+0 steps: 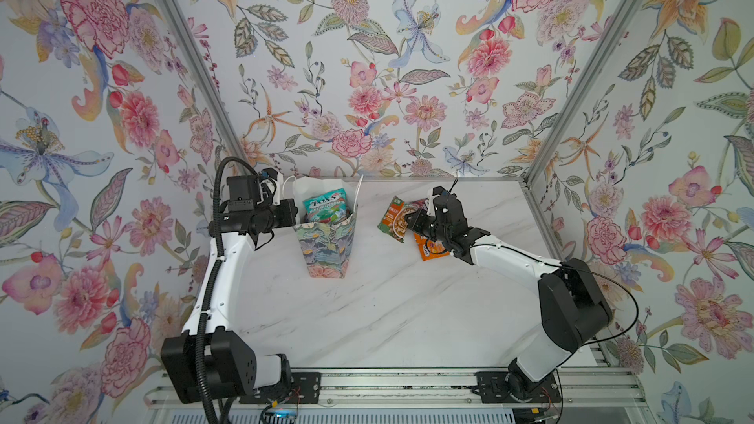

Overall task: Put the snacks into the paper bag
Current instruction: 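Close the right gripper on the green-orange soup packet's edge, then lift the soup packet with the right gripper over the paper bag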

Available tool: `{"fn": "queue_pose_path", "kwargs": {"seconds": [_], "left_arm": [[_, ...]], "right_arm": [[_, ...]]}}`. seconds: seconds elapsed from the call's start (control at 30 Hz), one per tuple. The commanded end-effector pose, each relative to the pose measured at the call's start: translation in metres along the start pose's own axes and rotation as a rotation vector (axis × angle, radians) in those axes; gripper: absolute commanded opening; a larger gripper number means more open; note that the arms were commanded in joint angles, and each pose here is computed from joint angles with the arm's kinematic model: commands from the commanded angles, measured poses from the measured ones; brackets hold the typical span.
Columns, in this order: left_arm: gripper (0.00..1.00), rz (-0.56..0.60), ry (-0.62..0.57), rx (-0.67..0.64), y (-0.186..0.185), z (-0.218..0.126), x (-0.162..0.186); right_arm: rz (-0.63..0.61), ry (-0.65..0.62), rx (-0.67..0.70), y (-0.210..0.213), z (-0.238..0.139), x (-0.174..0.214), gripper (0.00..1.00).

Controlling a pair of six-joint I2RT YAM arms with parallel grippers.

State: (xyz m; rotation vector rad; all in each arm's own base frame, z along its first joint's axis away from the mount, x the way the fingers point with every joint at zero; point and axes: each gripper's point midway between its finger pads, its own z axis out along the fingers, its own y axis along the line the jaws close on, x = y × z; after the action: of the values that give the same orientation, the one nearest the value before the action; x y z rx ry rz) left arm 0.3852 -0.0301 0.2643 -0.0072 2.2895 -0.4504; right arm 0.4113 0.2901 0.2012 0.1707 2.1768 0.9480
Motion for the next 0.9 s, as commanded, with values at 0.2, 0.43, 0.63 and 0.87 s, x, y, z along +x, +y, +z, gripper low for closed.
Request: {"fn": "queue_pose_path", "kwargs": {"seconds": [0.2,0.43,0.63,0.87], "left_arm": [[0.03,0.001,0.016,0.017,-0.004,-0.001,0.008],[0.03,-0.001,0.016,0.022,-0.005,-0.001,0.009],[0.03,-0.001,0.014,0.024,-0.006,-0.001,0.008],[0.03,-0.003,0.012,0.022,-0.006,-0.002,0.007]], "right_arm": [[-0.279,-0.176,-0.05,0.097,-0.076,-0.056,0.0],[-0.334,-0.256,-0.12,0.14,-0.111,-0.074,0.0],[-0.396,-0.316,-0.187,0.181,-0.135,-0.085,0.0],[-0.466,-0.296,-0.29,0.229,-0.137,-0.076,0.0]]}}
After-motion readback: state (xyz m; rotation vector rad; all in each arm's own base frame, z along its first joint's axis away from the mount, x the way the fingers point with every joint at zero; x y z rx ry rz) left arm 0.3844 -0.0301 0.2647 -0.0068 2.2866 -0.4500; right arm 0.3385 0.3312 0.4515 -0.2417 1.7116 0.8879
